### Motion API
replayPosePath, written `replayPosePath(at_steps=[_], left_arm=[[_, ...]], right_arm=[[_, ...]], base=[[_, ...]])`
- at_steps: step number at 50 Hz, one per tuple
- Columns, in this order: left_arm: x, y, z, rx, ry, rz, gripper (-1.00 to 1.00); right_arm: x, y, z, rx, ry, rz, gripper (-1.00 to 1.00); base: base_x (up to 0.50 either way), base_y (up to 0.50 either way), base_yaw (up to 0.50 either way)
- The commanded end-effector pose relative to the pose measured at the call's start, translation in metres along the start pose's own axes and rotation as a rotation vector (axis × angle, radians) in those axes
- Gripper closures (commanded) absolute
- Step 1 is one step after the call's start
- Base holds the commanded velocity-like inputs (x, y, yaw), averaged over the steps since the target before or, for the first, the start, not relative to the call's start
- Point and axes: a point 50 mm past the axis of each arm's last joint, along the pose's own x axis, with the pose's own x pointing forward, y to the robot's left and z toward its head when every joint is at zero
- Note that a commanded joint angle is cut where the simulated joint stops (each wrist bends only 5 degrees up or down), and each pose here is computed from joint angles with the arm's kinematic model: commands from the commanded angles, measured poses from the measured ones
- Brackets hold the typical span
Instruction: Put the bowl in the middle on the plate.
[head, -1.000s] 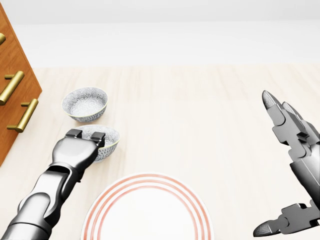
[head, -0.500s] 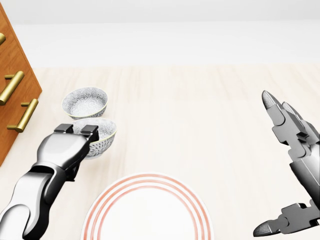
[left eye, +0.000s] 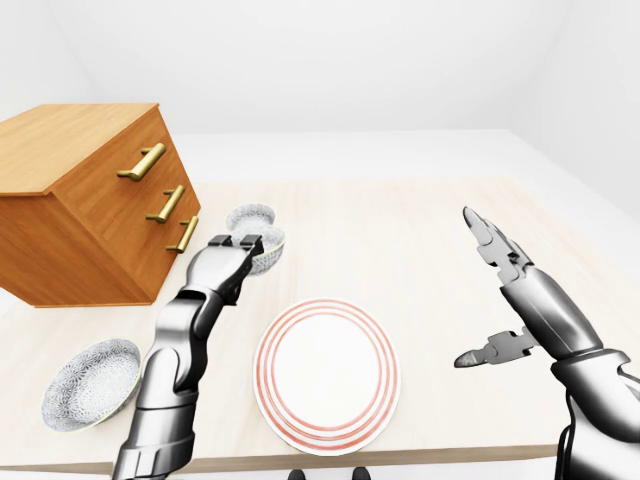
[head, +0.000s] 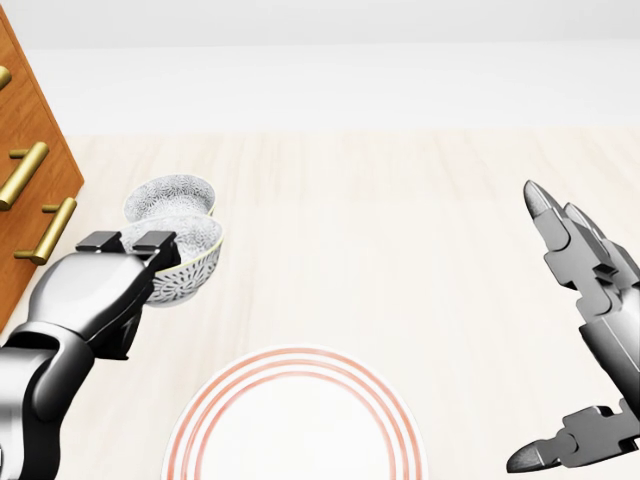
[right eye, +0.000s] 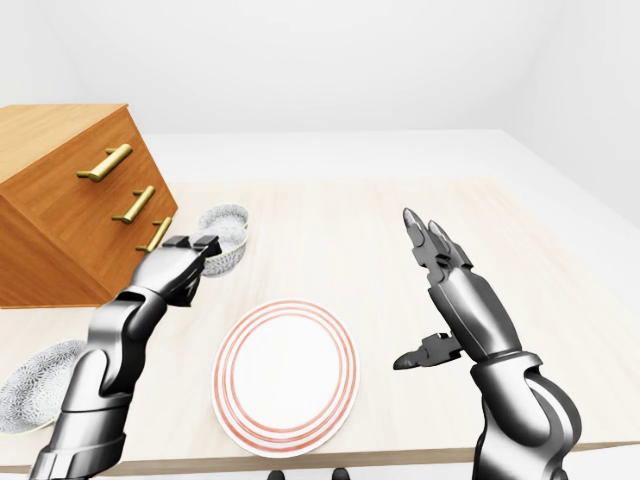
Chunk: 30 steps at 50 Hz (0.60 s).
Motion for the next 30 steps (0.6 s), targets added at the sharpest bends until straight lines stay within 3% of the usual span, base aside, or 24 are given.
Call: replayPosePath(at_steps=[1, 30], left_arm=[[-0.014, 0.003, 0.006, -0.102, -0.059, 0.043, 1.0], [-0.041, 0.014, 0.039, -0.157, -0.186, 0.066, 1.0]], right_arm=[[0.0, 0.0, -0.001, 0.001, 0.002, 0.001, -1.0], [0.001, 0.0, 0.0, -0.002, 0.001, 0.003, -1.0]], base=[[0.0, 0.0, 0.0], [0.0, 0.0, 0.0]])
